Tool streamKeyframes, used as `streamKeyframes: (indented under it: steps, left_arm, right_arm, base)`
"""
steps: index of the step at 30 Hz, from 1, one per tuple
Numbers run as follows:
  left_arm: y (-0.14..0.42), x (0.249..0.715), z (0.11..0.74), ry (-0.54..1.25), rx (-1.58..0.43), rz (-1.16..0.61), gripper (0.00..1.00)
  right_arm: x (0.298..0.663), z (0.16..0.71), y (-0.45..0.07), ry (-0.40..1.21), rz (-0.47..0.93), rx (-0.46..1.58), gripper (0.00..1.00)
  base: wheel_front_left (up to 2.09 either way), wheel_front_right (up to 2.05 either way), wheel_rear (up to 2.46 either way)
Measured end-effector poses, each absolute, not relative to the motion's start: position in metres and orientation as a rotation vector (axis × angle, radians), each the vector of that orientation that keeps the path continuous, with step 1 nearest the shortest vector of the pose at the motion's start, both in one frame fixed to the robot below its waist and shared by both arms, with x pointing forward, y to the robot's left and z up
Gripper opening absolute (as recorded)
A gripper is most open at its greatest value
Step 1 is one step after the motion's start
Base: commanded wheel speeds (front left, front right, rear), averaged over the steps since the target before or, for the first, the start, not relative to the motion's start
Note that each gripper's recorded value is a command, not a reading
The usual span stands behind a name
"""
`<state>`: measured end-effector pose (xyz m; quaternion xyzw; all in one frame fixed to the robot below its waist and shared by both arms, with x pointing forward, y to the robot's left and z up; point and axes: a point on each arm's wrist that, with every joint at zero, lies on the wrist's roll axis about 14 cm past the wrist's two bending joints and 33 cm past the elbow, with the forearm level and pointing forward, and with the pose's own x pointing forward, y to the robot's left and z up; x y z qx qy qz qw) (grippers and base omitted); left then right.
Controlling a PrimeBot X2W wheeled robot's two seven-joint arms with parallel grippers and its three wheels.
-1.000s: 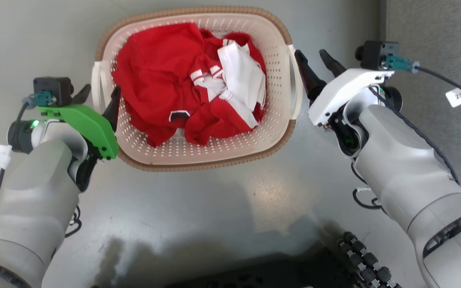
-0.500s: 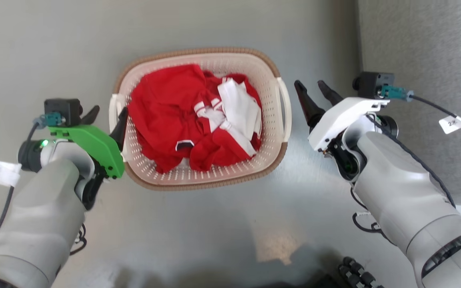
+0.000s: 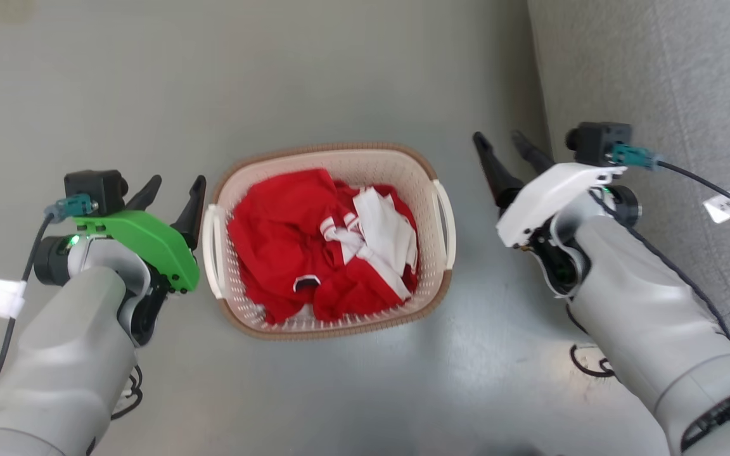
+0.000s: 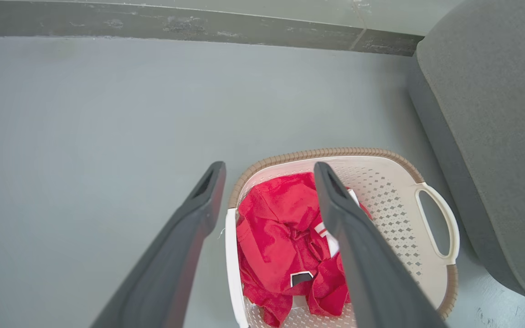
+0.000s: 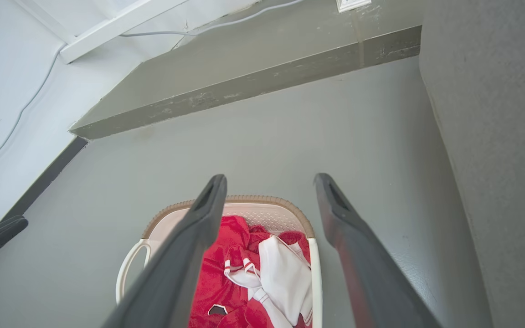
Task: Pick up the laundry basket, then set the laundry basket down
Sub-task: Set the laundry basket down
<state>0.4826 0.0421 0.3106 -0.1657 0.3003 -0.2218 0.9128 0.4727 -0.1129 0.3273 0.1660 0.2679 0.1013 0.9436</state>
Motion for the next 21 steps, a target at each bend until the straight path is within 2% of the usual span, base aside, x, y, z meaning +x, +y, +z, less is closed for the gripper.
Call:
streamKeyframes:
  steps: [12, 21]
  left_arm:
    - [0.055, 0.483, 0.386, 0.419, -0.391, -0.427, 1.0]
    - [0.074, 0.459, 0.427, 0.301, -0.368, -0.398, 1.0]
  right_arm:
    - [0.468, 0.389, -0.127, 0.372, 0.223, 0.297, 1.0]
    - [0.445, 0.428, -0.124, 0.259, 0.246, 0.274, 1.0]
  base:
    - [0.0, 0.0, 0.0]
    - [0.0, 0.0, 0.0]
